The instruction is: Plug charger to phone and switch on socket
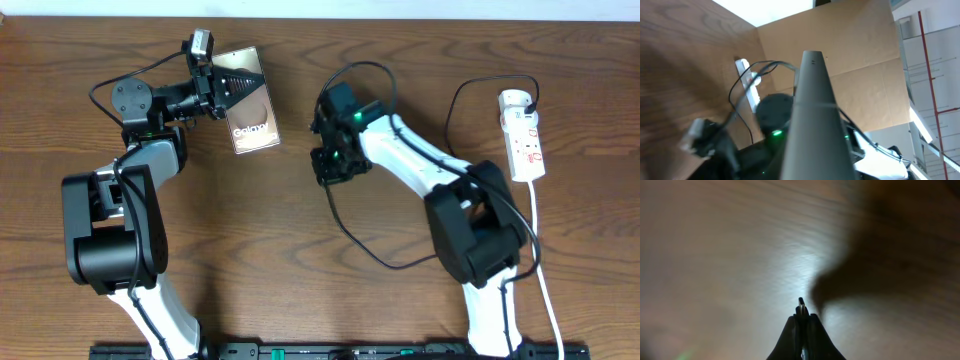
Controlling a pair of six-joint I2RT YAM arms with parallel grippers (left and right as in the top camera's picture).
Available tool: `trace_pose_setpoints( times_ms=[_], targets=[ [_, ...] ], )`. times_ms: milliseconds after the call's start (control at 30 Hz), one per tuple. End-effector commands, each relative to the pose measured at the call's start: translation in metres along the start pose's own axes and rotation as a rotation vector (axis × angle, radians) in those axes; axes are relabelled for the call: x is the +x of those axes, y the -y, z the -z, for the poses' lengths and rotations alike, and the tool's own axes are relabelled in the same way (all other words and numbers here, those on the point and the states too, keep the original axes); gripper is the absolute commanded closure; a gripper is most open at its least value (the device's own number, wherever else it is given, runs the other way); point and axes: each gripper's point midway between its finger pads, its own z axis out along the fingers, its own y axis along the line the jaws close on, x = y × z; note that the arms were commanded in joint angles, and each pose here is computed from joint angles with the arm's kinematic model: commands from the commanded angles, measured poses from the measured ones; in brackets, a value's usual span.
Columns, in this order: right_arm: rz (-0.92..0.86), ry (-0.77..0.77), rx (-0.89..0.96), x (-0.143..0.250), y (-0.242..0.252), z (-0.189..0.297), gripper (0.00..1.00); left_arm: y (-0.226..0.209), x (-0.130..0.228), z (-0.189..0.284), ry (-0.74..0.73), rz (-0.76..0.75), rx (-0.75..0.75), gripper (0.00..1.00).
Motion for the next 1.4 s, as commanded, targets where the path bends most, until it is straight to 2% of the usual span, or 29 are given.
trace_pose_setpoints(
  times_ms=[0,200,433,633,767,833,900,1133,1267,1367],
  targets=[
    [-0.021,0.016,0.177,-0.001,0.027,-0.011,0.99,0.011,0.001,0.000,-0.012,-0.034,0.004,0.93],
    [-0.022,-0.009,0.238,0.005,0.038,-0.025,0.98,0.010,0.001,0.000,-0.012,-0.027,0.003,0.93],
    [-0.034,-0.075,0.258,0.021,0.043,-0.026,0.84,0.010,0.001,0.000,-0.012,-0.027,0.003,0.93],
    [-0.040,-0.115,0.267,0.031,0.044,-0.025,0.79,0.010,0.000,0.000,-0.012,-0.027,0.003,0.92],
    [-0.041,-0.125,0.266,0.034,0.041,-0.026,0.82,0.010,0.001,0.000,-0.013,-0.027,0.003,0.93],
    [-0.038,-0.125,0.266,0.035,0.039,-0.027,0.87,0.010,0.001,0.000,-0.013,-0.027,0.003,0.93],
    [-0.036,-0.120,0.254,0.033,0.036,-0.028,0.99,0.010,0.001,0.000,-0.012,-0.027,0.003,0.93],
    [0.097,-0.123,-0.091,0.026,-0.017,-0.024,0.99,0.010,0.001,0.000,-0.012,-0.027,0.003,0.93],
    [0.182,-0.056,-0.284,0.015,-0.048,0.017,0.99,0.010,0.001,0.000,-0.012,-0.027,0.003,0.93],
    [0.300,0.043,-0.439,0.008,-0.078,0.069,0.99,0.010,0.000,0.000,-0.012,-0.028,0.003,0.93]
  ],
)
